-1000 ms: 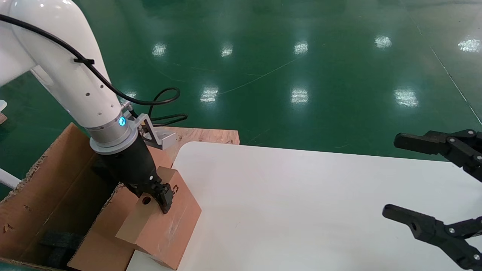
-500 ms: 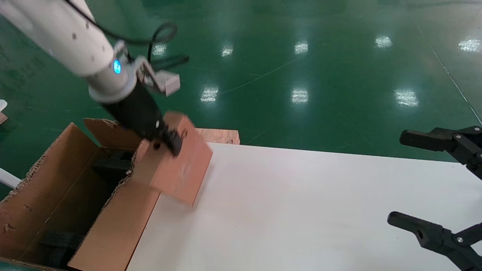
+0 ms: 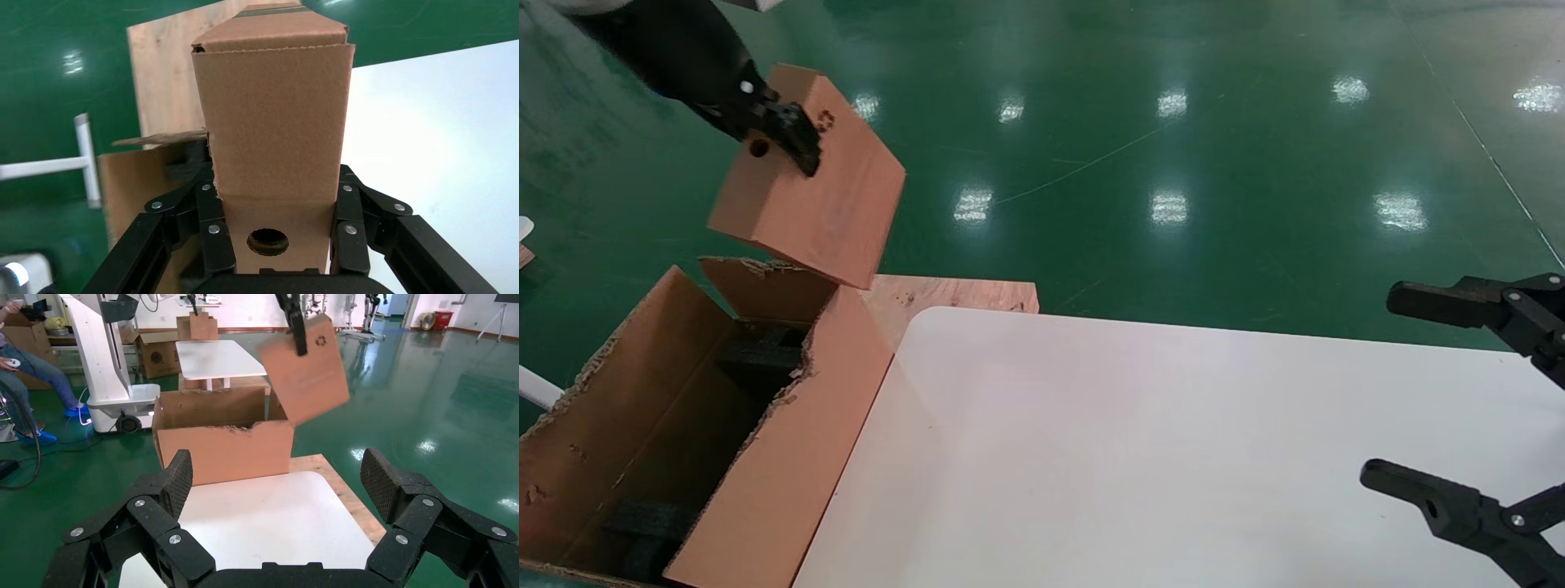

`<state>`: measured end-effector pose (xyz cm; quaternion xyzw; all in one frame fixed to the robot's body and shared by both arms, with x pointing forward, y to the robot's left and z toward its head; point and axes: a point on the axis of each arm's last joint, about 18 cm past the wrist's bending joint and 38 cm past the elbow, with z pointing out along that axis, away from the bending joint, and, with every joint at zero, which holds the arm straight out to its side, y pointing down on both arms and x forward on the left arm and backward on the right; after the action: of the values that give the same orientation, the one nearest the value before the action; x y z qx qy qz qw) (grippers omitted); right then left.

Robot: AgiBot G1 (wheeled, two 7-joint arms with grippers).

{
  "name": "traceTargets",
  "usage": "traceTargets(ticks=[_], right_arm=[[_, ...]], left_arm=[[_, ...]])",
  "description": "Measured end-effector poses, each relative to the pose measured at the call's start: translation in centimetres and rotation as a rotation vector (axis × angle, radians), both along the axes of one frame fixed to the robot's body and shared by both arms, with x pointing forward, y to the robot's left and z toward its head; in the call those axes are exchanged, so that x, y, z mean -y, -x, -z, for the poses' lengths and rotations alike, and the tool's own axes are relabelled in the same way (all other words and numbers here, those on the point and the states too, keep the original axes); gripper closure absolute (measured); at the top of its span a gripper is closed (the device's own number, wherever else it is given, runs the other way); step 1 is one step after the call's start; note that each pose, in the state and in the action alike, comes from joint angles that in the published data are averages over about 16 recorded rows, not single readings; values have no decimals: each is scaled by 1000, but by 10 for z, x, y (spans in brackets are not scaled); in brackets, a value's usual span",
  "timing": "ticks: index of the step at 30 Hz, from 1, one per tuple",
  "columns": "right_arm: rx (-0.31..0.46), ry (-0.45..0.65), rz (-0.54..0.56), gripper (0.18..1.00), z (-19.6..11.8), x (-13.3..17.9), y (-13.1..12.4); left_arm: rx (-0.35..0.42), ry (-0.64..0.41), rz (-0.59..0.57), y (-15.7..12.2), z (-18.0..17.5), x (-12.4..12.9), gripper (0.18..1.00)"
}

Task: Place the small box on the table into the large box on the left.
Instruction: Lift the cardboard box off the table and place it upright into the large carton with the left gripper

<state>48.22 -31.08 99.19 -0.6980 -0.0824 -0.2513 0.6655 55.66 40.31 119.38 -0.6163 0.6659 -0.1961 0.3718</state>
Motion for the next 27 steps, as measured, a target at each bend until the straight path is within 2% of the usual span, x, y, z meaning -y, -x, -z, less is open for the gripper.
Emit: traceTargets(ticks=[7, 12, 19, 27], right_arm=[[0, 0, 0, 178, 0, 0, 0], [0, 0, 0, 178, 0, 0, 0], [0, 0, 0, 178, 0, 0, 0], [0, 0, 0, 178, 0, 0, 0]], left_arm=[[19, -31, -73, 34, -22, -42, 783], [-5, -29, -116, 50, -18, -68, 784], [-108, 8, -147, 49, 22, -90, 785], [-257, 45, -168, 35, 88, -100, 785]])
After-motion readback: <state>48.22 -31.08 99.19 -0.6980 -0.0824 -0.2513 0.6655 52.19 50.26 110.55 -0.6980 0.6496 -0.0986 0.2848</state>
